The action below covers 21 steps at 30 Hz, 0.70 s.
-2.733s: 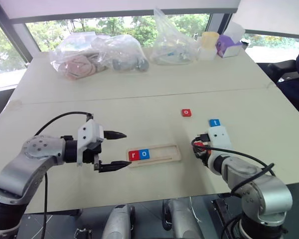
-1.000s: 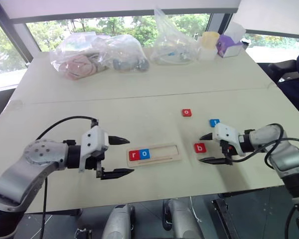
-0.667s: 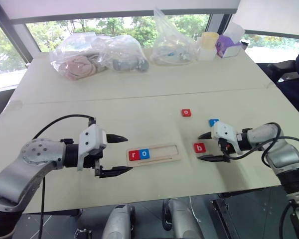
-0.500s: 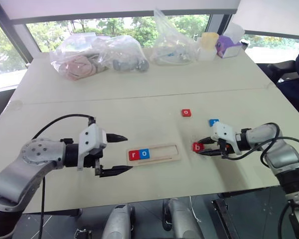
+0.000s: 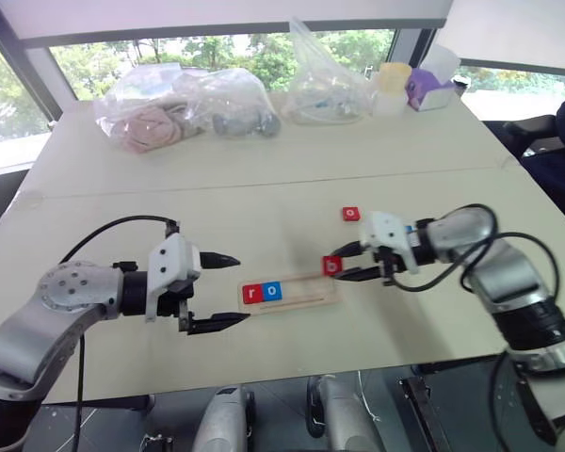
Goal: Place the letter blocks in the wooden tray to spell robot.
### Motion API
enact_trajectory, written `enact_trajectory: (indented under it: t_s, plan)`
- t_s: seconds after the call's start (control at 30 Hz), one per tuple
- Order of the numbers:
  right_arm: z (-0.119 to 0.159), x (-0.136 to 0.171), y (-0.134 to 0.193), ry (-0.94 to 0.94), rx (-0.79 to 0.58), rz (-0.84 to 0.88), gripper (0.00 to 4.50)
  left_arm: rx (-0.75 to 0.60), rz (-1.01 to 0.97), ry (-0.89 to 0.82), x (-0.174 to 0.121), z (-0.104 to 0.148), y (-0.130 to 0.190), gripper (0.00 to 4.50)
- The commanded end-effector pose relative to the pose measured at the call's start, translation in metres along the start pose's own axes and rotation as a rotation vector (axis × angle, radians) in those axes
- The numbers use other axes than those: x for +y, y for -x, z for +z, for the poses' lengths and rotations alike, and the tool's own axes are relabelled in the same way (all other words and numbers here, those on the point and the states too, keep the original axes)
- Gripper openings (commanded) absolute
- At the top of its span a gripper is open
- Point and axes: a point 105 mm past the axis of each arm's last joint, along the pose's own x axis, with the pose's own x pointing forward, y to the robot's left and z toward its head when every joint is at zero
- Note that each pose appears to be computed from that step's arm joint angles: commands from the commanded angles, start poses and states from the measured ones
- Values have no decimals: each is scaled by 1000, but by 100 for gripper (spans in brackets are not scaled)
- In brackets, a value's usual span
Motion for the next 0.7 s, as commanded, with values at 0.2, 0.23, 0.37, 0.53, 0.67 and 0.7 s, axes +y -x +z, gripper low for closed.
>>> enact_trajectory:
  t_s: [0.2,0.23,0.37,0.53,0.67,0.7]
  plan:
    - [9,-5,-32,80,6,29,115,40,25,-47,-1,5,20,450]
    - [9,-6,-35,77,4,29,115,41,27,-46,-1,5,21,450]
    - [3,-3,-41,84,17,48,115,42,45,-48,-1,5,22,450]
    - [-5,-2,-43,63,24,47,115,42,52,-52,0,4,20,450]
    - [-7,-3,-44,56,28,45,115,35,48,-49,-2,4,18,450]
    - [-7,-2,-44,55,28,46,115,35,48,-49,-3,4,18,450]
